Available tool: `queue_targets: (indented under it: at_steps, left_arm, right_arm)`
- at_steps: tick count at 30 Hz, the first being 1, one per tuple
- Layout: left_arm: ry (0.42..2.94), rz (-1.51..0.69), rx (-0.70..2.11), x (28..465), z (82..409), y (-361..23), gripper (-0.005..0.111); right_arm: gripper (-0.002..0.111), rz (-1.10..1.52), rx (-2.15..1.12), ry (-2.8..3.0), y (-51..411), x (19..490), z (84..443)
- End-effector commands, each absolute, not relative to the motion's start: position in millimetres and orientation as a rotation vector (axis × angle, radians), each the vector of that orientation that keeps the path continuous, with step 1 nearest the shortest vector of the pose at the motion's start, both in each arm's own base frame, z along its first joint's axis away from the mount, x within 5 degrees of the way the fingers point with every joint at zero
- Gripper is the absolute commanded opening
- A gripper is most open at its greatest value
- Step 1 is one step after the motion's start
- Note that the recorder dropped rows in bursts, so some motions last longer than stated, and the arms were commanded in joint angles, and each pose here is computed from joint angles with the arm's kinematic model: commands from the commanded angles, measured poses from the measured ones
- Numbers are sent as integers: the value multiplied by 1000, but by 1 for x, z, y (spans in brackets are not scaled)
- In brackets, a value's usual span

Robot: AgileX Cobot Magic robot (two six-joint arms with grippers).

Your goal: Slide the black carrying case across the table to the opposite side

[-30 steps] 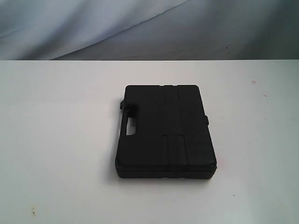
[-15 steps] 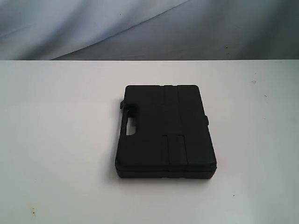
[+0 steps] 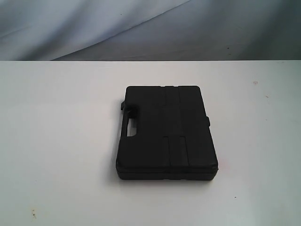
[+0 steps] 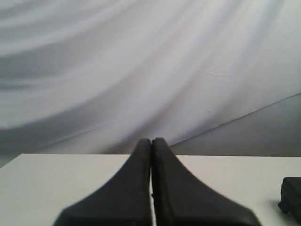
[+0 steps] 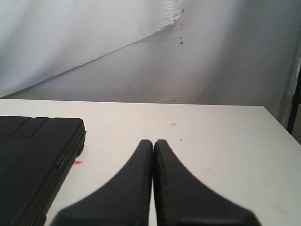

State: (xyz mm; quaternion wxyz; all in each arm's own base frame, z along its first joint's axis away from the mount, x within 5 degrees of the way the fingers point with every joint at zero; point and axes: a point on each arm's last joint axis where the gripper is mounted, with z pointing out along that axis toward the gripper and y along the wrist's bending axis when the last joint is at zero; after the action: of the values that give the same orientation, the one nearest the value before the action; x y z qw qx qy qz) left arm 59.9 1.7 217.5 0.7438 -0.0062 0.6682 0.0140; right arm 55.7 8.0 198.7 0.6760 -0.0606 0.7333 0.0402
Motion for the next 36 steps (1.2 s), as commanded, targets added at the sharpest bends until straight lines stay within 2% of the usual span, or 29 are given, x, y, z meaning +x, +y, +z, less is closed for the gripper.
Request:
queue_targets:
  at_steps: [1,11,18,36]
  left_arm:
    - [1464,59,9,57,215,2,0]
    - [1504,-23,89,56,211,-4,0]
    - [1504,-67,48,56,211,-4,0]
    - [1585,-55,73,56,204,-5,0]
  right_arm:
    - [0,85,-142,1640,8,56,198]
    - [0,85,-142,1640,8,56,198]
    - [0,85,-142,1640,8,56,198]
    - [0,85,-142,1640,8,56,198]
